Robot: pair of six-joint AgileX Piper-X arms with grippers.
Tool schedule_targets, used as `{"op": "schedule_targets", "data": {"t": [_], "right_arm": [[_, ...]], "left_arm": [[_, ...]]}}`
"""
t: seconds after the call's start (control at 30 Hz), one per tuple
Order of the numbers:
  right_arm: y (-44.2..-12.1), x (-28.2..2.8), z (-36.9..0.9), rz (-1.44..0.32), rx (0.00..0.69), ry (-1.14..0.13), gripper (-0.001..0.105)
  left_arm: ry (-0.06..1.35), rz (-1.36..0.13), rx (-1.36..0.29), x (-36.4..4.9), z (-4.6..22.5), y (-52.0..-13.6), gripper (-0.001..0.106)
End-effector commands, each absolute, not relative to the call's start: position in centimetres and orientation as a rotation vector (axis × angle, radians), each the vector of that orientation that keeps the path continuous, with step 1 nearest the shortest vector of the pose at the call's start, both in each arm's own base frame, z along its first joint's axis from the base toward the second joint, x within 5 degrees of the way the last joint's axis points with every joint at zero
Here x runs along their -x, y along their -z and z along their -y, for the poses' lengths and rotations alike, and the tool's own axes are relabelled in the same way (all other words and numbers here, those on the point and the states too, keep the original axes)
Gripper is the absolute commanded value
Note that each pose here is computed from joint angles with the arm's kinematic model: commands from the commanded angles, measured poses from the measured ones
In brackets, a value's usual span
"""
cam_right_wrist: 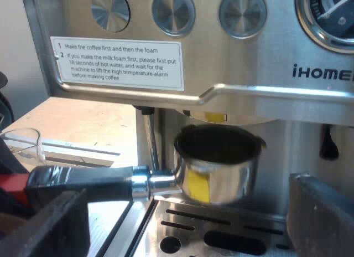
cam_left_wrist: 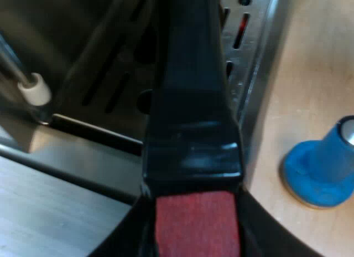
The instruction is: Put the handle in the coffee machine
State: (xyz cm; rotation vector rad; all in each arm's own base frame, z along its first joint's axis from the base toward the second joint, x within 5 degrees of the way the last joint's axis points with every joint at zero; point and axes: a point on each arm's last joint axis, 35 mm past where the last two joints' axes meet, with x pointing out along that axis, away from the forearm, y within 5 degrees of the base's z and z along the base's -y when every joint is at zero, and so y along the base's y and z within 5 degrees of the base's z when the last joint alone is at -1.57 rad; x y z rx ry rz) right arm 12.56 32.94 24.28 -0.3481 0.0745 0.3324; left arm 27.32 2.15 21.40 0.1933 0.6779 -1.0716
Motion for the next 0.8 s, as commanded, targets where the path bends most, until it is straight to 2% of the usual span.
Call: {"op": "schedule_targets", "data": {"t": [0.03, 0.8], "right_arm": [[-24.44, -12.49, -32.99, -0.068, 0.357, -0.33, 0.074], [-24.44, -12.49, -32.99, -0.068, 0.357, -0.33, 0.074]], "left_arm": [[1.081, -0.608, -0.193, -27.31, -1.99, -22.89, 0.0], [1.037, -0.588, -0.155, -26.86, -1.37, -22.52, 0.0]]}}
